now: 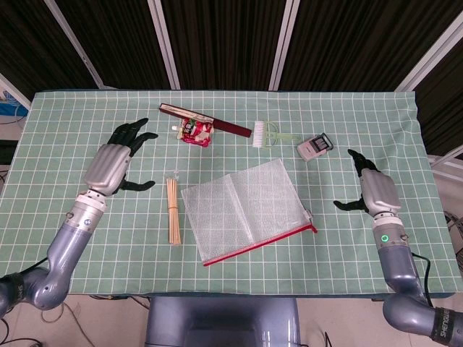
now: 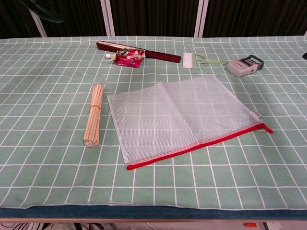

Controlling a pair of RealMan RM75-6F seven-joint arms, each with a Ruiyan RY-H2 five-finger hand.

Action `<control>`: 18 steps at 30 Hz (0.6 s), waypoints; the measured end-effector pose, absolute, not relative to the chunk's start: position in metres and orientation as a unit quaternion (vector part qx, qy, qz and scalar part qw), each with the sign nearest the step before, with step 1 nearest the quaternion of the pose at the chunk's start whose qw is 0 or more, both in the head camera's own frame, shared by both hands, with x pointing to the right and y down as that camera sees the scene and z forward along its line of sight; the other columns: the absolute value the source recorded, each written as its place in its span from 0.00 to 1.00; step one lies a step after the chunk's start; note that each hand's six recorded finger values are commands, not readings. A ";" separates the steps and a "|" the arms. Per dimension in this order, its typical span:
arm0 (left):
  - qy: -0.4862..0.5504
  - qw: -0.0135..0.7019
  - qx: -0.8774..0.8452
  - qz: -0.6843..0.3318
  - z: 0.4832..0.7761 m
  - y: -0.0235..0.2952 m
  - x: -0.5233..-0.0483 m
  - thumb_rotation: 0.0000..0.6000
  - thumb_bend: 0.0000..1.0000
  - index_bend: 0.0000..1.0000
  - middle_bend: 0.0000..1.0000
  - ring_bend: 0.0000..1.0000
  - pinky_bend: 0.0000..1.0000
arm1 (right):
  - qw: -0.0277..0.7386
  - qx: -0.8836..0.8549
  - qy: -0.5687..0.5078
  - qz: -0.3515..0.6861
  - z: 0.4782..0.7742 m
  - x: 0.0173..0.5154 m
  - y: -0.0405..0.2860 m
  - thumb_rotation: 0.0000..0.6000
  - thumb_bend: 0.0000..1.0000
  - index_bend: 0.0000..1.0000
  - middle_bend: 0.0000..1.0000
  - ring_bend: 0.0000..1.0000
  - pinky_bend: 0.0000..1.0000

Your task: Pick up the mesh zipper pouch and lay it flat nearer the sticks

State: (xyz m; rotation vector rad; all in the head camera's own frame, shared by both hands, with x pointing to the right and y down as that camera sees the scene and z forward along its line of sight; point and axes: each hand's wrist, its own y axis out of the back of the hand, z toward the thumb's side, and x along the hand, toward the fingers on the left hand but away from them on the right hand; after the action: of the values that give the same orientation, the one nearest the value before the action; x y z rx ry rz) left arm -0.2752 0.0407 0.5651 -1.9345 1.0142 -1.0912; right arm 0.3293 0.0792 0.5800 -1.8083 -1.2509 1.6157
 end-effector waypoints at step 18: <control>0.391 0.385 -0.618 -0.563 0.548 0.185 -0.455 1.00 0.01 0.00 0.00 0.00 0.00 | 0.296 -0.595 -0.420 0.618 0.551 0.436 0.169 1.00 0.08 0.00 0.00 0.00 0.21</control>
State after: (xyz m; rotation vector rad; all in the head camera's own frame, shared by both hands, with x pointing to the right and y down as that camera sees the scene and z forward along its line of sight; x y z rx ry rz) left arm -0.4555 0.1849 0.5477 -1.5737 0.9969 -1.4353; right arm 0.4364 0.1691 0.5511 -1.5833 -1.1163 1.6443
